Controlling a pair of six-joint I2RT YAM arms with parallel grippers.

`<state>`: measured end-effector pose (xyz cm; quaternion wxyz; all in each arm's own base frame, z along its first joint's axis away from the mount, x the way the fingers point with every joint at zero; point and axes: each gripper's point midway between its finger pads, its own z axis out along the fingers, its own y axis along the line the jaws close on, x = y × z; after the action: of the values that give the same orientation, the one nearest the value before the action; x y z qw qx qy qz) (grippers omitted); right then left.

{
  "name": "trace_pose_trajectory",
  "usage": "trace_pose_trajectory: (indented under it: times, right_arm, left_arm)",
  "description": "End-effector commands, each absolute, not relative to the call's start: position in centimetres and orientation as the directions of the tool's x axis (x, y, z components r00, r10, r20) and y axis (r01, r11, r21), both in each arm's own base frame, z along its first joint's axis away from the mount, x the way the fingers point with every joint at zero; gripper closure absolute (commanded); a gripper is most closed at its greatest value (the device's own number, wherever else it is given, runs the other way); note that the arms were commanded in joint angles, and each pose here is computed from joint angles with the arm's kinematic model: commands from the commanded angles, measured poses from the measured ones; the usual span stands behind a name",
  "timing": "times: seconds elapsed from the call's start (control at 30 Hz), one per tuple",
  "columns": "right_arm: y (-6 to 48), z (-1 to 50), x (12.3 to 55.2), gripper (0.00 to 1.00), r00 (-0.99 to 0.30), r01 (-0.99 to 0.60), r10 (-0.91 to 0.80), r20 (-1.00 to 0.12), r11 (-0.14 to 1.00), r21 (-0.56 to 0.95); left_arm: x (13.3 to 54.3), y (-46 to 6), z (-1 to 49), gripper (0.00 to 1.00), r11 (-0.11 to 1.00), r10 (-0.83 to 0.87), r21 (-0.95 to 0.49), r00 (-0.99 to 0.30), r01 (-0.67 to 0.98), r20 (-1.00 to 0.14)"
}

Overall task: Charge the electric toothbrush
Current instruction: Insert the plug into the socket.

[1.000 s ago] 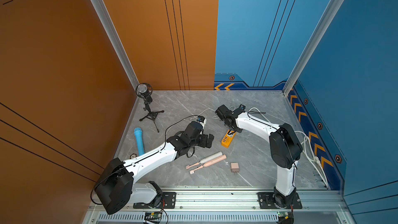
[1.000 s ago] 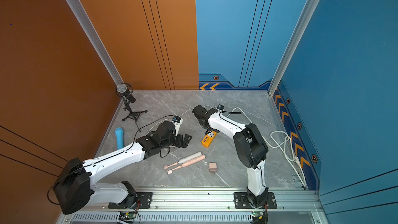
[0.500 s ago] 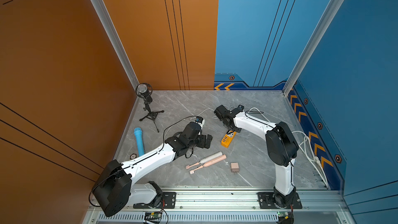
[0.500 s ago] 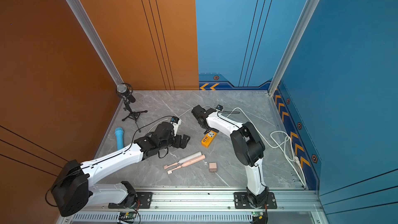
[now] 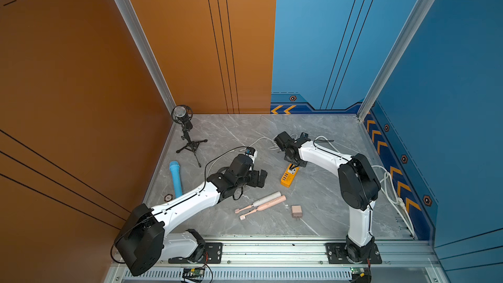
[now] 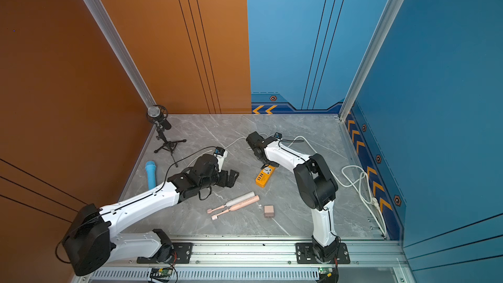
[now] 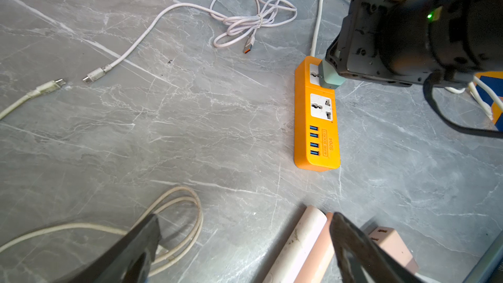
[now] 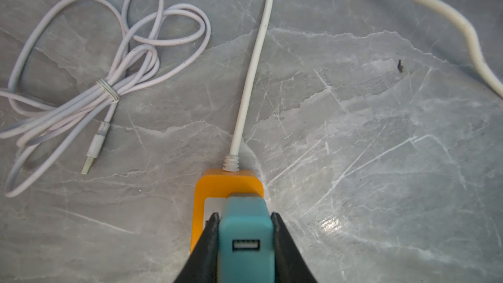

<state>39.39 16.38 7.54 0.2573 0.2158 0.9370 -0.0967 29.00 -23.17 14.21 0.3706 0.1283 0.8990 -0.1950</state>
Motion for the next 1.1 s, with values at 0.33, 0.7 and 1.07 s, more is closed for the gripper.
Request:
trace_pose_trajectory:
  times: [0.33,0.7,1.07]
  right_arm:
    - [14.4,3.7,36.3,0.82,-0.911,0.252,0.178,-0.372,0.954,-0.162]
    - [14.4,11.2,37.3,0.38,-0.847,0.268,0.194,-0.494,0.960,-0.083]
    - [20.7,15.2,38.8,0.32,-0.860,0.169,0.174,-0.480,0.984,0.054]
  left_arm:
    - [29.0,-23.2,14.5,0.02,0.900,0.060,-0.264,-0.700,0.346,-0.712]
    - [29.2,-23.0,15.7,0.02,0.900,0.057,-0.259,-0.682,0.351,-0.729]
    - [29.9,-20.2,17.1,0.02,0.922,0.049,-0.229,-0.680,0.313,-0.731]
